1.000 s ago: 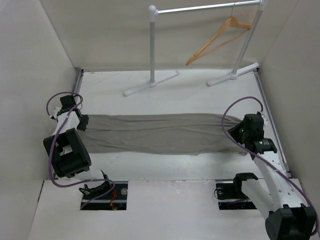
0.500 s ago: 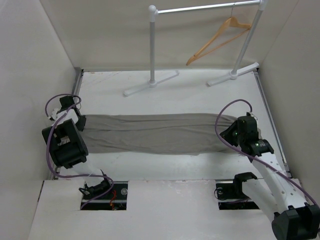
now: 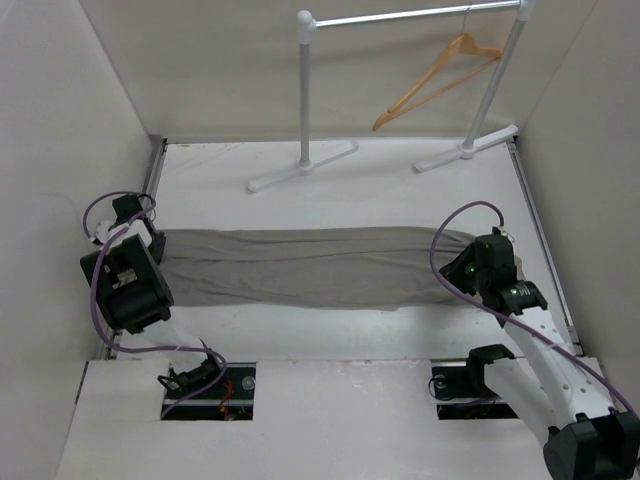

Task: Place the trousers on the hanger
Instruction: Fold the trousers at the center of the board.

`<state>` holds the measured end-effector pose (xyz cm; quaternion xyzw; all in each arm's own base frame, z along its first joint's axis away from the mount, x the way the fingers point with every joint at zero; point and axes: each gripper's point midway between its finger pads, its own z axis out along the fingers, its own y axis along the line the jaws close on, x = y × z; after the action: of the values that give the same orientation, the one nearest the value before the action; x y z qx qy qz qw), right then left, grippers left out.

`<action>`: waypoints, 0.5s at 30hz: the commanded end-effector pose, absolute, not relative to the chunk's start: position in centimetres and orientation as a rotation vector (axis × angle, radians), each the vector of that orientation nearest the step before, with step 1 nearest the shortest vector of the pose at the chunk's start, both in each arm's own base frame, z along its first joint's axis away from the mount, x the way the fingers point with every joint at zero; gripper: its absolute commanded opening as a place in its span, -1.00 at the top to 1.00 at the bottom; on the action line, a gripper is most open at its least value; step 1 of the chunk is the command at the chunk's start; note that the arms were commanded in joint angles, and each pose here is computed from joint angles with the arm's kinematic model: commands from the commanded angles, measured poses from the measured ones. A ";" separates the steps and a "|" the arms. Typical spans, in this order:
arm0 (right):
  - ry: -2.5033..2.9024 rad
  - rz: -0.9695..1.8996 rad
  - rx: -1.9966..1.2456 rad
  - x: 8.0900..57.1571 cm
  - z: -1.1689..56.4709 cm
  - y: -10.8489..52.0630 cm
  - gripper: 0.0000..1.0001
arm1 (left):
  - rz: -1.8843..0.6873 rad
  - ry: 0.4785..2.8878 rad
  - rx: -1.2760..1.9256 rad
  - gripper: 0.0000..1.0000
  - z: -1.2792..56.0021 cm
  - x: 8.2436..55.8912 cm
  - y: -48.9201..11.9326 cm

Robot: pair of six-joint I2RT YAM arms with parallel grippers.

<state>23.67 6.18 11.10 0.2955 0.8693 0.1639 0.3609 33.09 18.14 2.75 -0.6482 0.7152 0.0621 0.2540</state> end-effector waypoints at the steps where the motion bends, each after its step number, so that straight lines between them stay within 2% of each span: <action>1: 2.215 0.441 0.729 24.2 11.7 6.5 0.51 | 0.126 1.893 -1.731 0.55 4.1 34.9 18.8; 10: 2.233 0.441 0.708 23.9 11.2 7.0 0.51 | 0.112 1.827 -1.713 0.57 5.9 35.3 19.1; 15: 2.231 0.441 0.707 23.9 11.2 7.0 0.50 | 0.134 1.805 -1.708 0.46 6.3 34.9 19.3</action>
<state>23.25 6.78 10.48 0.2843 0.8762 0.1653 0.3523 34.20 18.41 3.57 -0.6482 0.7072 0.0494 0.2780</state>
